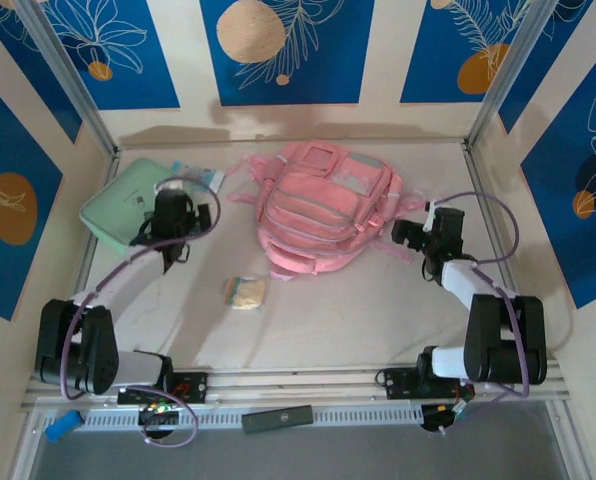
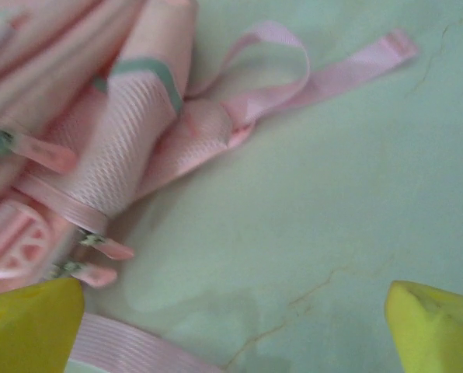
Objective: Pack the student bag
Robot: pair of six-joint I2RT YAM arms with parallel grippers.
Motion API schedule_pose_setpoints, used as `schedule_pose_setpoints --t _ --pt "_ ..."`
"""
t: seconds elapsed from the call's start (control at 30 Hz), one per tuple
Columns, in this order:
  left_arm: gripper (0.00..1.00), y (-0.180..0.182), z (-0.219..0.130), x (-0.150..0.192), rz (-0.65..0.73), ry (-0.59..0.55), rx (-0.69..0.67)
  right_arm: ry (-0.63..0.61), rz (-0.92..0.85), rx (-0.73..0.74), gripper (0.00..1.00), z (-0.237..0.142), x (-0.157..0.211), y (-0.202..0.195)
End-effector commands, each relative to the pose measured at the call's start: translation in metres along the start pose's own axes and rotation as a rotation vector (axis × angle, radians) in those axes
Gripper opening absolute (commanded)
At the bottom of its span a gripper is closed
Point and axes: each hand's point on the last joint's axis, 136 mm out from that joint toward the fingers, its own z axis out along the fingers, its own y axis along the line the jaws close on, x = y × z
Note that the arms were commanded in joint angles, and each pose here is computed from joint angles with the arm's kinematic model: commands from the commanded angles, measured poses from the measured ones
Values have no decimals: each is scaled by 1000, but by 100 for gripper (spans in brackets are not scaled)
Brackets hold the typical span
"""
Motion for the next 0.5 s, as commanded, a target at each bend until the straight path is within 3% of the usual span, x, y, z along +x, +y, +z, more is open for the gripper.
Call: schedule_pose_setpoints --t 0.0,0.1,0.13,0.27,0.3,0.43,0.47 --pt "99 29 9 0 112 -193 -169 -177 -42 -127 99 8 -34 25" --pt "99 21 16 17 173 -283 -125 -192 -178 -303 99 9 -28 66" --pt "99 14 19 19 170 -245 -76 -198 -223 -289 99 13 -20 71" --pt "99 -7 24 23 178 -346 72 -280 -167 -243 99 16 -18 56" --pt "99 -8 21 29 170 -329 102 -253 -176 -224 99 16 -15 55" --pt "99 -6 28 33 160 -368 105 -240 -162 -261 99 16 -16 55" --pt "99 -6 29 38 154 -327 111 -239 -167 -255 99 16 -15 56"
